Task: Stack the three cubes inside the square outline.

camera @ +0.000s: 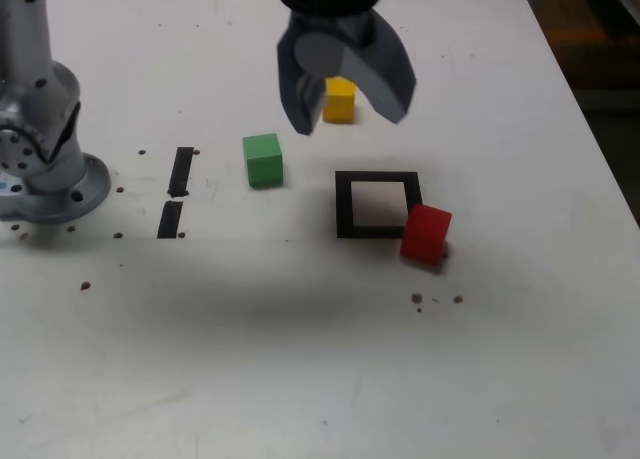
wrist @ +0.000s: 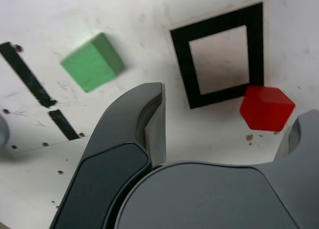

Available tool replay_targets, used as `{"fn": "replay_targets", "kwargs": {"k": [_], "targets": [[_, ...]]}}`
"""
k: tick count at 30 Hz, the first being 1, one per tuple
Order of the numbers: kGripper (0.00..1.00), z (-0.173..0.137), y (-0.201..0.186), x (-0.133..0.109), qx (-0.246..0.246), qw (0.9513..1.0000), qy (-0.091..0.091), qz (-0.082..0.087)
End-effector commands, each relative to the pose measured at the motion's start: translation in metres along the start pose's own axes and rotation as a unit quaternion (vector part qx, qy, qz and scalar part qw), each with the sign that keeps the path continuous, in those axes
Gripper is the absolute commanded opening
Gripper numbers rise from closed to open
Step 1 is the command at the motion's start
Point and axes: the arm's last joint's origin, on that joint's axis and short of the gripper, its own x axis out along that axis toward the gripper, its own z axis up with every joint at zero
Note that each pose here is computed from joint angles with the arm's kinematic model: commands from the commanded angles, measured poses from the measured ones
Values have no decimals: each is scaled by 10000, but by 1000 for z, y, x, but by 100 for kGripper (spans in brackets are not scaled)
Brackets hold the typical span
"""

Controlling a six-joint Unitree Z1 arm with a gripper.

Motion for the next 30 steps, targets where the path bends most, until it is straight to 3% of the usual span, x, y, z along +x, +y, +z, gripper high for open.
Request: {"fn": "replay_targets", "kwargs": {"k": [1, 13, 30], "targets": [[91, 8, -3, 1, 52, 10000, -9, -4], [91, 59, -23, 32, 412, 9988, 210, -129], [91, 94, -26, 62, 519, 9977, 403, -163]]}}
